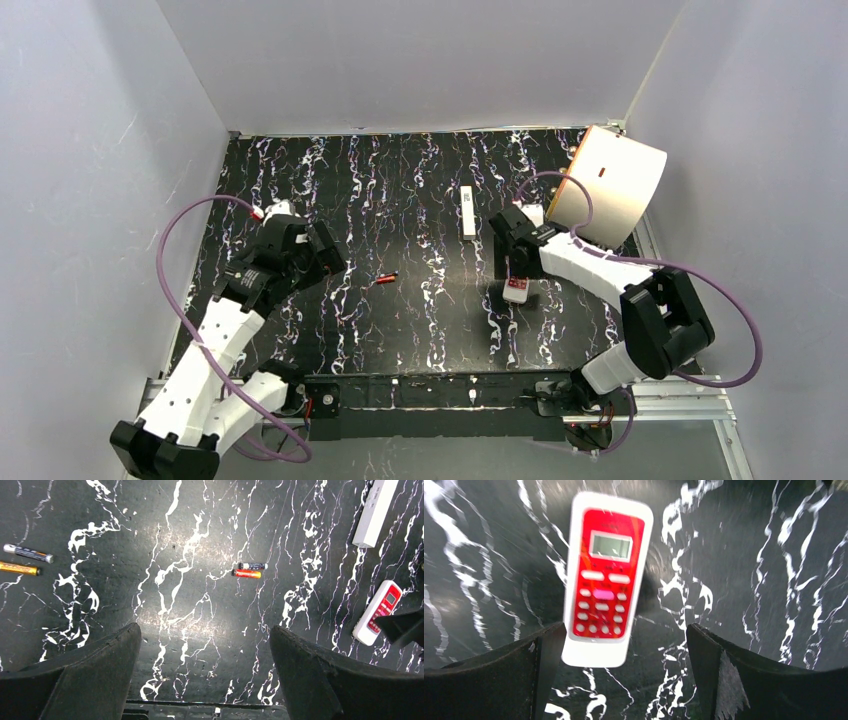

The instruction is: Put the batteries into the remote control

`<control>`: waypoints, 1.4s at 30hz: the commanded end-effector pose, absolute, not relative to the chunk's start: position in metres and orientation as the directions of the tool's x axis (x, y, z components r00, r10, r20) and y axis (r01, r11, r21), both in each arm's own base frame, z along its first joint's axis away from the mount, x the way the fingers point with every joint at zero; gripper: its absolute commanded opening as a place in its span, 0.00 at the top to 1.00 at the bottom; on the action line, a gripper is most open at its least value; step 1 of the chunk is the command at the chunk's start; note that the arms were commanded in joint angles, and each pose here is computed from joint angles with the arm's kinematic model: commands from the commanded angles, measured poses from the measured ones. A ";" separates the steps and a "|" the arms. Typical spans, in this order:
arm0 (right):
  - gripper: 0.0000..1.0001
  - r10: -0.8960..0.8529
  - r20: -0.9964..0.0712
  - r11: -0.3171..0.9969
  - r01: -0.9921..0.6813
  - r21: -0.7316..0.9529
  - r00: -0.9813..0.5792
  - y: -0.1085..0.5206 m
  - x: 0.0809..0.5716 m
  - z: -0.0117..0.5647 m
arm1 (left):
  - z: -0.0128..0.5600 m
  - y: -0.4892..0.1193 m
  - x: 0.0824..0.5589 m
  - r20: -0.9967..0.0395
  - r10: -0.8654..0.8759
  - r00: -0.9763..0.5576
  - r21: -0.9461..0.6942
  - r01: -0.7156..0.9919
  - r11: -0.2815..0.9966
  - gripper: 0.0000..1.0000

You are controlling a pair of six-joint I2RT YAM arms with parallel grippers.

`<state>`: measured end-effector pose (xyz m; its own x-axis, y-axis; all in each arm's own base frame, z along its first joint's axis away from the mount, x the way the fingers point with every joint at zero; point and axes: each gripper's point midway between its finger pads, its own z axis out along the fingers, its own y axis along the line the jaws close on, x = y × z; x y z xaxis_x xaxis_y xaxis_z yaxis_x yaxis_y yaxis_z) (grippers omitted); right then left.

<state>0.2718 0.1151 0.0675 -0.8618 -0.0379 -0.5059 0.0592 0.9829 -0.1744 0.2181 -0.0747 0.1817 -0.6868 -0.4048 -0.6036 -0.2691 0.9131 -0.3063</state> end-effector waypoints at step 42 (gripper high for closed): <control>0.75 0.214 -0.427 0.581 -0.236 0.779 -0.879 0.282 0.256 0.167 | 0.260 -0.167 0.252 -0.507 -0.328 -0.797 -0.651 0.105 0.752 0.02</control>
<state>0.2488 0.2322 0.0889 -0.9012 0.1768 -0.3956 -0.0822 0.8266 0.5567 0.2519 -0.1469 0.2161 -0.7837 -0.3476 -0.5148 -0.0202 0.8426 -0.5382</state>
